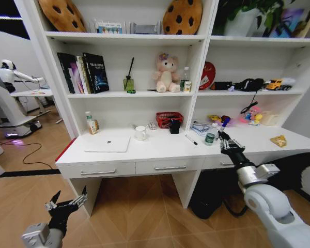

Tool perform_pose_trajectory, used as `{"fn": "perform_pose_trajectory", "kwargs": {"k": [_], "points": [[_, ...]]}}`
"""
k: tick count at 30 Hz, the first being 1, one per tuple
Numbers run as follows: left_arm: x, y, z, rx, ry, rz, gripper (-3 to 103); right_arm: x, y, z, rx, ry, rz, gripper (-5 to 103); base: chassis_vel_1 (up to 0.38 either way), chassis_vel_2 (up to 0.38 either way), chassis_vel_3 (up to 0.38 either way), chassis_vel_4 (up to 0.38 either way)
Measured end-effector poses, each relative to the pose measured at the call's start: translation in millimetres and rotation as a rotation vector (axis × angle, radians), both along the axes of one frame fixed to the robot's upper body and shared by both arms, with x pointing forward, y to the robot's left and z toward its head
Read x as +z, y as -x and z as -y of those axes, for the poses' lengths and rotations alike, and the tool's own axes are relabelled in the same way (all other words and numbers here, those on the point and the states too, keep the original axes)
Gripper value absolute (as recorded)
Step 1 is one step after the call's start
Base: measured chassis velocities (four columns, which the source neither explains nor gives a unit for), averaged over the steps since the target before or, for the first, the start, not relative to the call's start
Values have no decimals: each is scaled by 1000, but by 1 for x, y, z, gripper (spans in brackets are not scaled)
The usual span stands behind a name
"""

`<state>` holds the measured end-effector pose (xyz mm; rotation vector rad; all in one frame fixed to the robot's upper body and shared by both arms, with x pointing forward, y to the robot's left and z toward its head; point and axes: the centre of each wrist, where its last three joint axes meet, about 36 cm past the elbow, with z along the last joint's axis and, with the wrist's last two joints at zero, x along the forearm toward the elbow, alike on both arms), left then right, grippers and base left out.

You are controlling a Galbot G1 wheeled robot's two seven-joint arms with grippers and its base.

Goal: Organize the objects on the table.

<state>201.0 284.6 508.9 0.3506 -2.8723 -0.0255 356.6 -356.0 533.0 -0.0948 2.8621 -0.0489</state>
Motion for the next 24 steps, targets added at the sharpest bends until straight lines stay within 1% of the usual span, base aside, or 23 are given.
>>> {"fn": "perform_pose_trajectory", "kwargs": {"k": [5, 24], "points": [[0, 0, 0, 0, 0, 0, 100, 2, 3, 0, 4, 0, 17, 9, 0, 0, 0, 0], [0, 0, 0, 0, 0, 0, 100, 1, 8, -1, 4, -5, 23, 9, 11, 10, 12, 10]]}}
